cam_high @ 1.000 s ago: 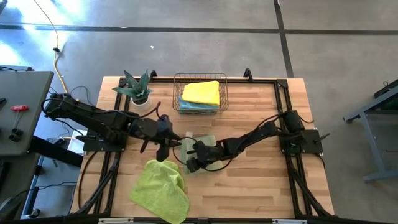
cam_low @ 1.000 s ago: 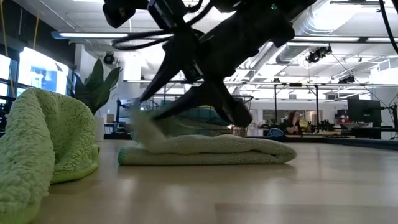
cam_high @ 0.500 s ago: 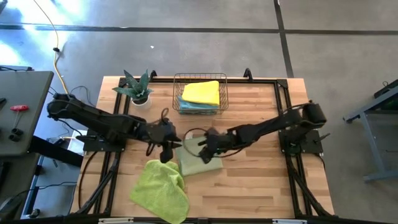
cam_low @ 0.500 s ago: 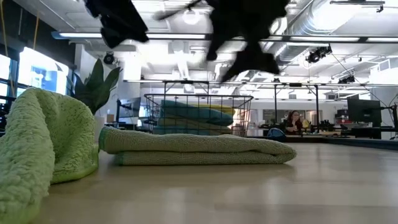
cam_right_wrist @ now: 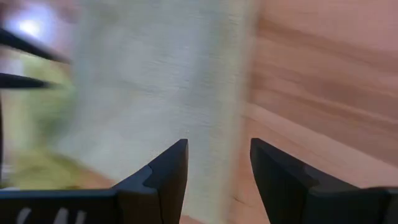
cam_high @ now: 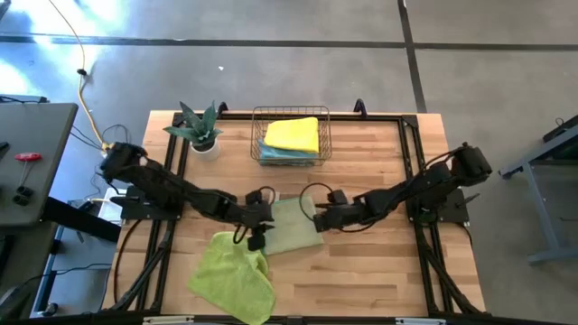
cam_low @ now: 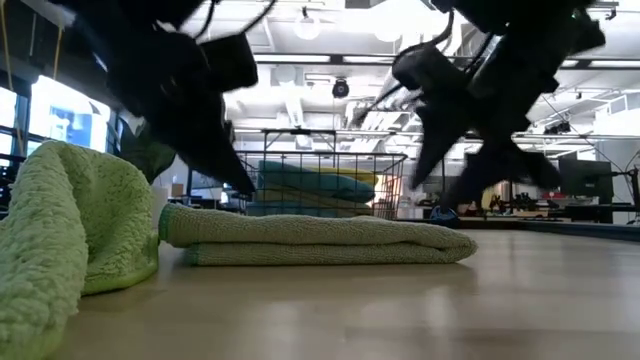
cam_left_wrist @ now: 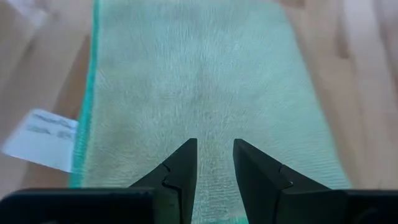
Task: Fold microfiber towels
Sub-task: Put the light blue microfiber cloth in the basket
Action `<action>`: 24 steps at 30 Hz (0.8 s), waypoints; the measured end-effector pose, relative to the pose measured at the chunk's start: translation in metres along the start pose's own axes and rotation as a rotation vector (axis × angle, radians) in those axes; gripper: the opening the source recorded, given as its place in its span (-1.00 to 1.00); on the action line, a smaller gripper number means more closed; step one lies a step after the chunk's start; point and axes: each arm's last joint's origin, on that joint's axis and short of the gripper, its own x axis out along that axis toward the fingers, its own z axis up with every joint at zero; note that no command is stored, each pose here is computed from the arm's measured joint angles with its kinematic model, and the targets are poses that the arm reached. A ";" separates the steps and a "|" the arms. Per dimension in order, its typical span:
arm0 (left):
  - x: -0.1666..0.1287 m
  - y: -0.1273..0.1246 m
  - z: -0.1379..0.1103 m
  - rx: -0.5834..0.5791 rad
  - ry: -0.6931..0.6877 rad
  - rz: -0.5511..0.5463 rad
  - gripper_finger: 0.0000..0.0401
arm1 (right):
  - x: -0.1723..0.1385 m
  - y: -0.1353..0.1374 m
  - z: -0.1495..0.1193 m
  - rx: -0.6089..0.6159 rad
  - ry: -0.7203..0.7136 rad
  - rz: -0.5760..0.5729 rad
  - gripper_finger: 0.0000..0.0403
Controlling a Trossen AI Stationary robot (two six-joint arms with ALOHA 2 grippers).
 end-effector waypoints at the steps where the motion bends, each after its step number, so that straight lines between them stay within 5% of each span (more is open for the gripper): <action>1: 0.006 0.000 -0.003 -0.005 0.007 0.002 -0.53 | 0.001 -0.001 0.000 0.011 -0.005 0.057 -0.18; 4: 0.025 0.000 -0.014 -0.022 0.059 0.009 -0.53 | 0.001 0.001 0.001 -0.021 -0.042 0.175 -0.18; 11: 0.046 -0.001 -0.026 -0.071 0.082 0.012 -0.53 | 0.008 -0.010 0.005 0.010 -0.052 0.101 -0.16; 24: 0.047 -0.002 -0.026 -0.039 0.064 0.003 -0.53 | 0.014 -0.021 0.025 -0.056 0.011 0.026 0.19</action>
